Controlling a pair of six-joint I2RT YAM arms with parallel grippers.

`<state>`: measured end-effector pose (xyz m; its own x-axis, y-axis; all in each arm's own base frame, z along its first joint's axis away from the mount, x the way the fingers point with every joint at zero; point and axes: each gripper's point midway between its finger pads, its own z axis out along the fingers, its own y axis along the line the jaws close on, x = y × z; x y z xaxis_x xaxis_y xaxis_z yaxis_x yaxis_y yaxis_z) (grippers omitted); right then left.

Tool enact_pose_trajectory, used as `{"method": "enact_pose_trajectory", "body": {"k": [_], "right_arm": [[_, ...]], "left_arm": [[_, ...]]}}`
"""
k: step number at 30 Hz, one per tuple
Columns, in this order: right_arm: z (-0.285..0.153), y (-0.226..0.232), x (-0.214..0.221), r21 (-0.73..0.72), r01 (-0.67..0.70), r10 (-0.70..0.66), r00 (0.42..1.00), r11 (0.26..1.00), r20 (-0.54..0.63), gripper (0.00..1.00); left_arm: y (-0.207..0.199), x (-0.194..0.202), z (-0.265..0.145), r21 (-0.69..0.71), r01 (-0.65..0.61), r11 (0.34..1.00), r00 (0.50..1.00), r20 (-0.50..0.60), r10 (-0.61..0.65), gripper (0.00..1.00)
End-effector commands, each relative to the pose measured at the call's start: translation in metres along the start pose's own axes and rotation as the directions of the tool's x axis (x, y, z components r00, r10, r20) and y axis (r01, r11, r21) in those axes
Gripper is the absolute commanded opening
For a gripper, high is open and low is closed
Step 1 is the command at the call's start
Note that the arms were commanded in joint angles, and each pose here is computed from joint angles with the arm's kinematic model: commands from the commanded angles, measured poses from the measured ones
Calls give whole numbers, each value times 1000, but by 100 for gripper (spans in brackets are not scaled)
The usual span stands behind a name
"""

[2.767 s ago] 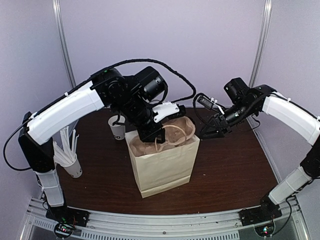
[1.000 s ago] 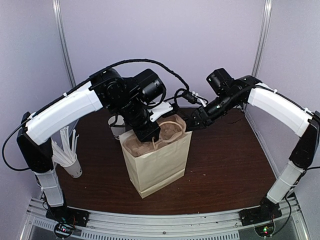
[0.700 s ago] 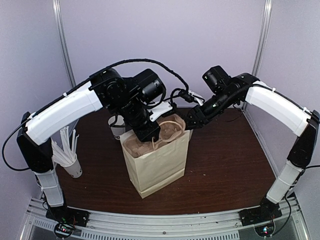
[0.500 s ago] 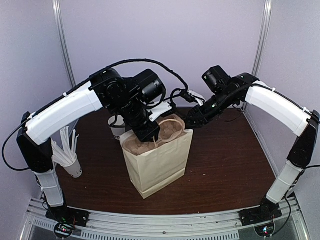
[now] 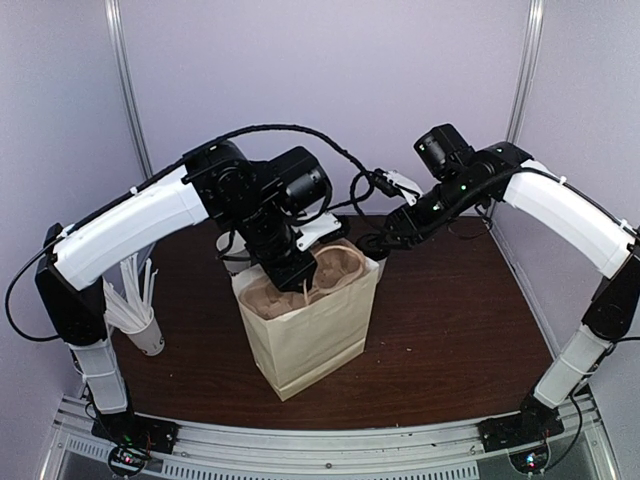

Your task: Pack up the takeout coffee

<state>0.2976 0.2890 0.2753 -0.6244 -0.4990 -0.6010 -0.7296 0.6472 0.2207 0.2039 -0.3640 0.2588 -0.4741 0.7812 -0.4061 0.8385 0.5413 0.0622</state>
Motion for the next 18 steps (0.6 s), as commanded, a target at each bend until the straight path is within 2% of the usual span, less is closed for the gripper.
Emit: {"method": "enact_pose_trajectory", "body": {"k": [1,7,11,15,18], "right_arm": [[-16,0,-6,32,30,-32,998,999,49,52],[-18,3,-4,22,41,-42,997,999,63,52],[-14,14,-1,-46,50,-46,997,998,69,53],[-9,37,2,-192,61,-52,997,980,52,57],[-6,43,2,-215,73,-66,997,974,41,60]], "left_arm": [[-7,10,12,30,-18,999,998,-63,20,0],[-10,16,25,36,-27,999,993,-118,31,0],[-8,18,31,27,-33,999,991,-128,36,0],[-8,11,25,25,-32,999,995,-98,34,0],[-4,2,9,10,-17,1000,999,-45,18,0]]}}
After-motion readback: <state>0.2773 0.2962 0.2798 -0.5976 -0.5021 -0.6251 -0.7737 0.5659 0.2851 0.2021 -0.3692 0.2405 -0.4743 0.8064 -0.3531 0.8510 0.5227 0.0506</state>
